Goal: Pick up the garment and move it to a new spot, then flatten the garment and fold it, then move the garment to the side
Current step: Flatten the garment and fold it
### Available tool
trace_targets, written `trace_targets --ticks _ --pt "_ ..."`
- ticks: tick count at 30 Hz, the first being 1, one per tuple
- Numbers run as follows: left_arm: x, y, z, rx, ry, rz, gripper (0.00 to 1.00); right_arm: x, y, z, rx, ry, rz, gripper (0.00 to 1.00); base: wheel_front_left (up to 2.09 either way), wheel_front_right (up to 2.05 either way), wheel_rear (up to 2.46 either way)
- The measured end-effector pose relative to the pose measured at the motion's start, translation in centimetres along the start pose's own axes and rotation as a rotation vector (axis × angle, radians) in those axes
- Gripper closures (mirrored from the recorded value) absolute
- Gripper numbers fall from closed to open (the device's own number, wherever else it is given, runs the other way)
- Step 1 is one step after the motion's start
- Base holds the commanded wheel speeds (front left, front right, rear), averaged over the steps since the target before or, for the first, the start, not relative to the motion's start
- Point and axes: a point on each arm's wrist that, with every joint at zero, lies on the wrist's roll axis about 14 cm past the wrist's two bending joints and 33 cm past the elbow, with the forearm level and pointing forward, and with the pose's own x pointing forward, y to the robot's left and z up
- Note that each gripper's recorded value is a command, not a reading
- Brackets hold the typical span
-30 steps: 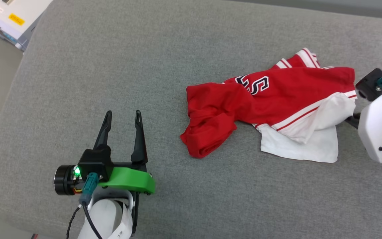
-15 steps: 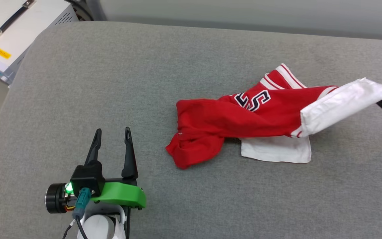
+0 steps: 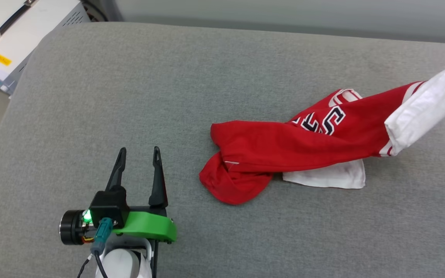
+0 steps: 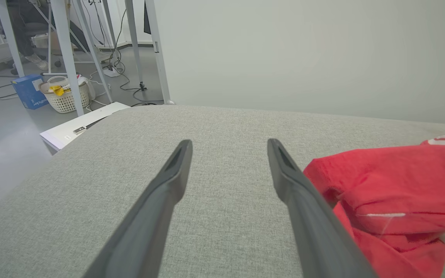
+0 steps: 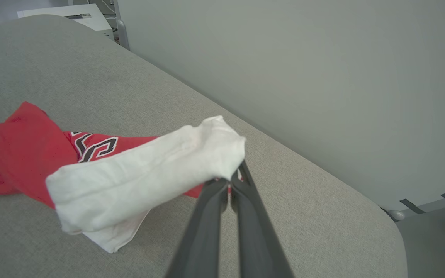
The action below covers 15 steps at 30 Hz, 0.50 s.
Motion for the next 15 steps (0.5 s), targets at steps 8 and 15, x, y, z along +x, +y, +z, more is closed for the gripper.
trace_targets --ticks 8,15 --pt "1.1 0.3 -0.1 -0.022 0.001 0.015 0.00 6.7 2.7 3.6 -0.070 -0.017 0.105 1.00 0.00 0.00 0.00" --pt "2.0 1.0 -1.0 -0.022 0.023 0.047 0.00 15.6 8.7 4.0 -0.088 0.037 0.264 1.00 0.00 0.00 0.00"
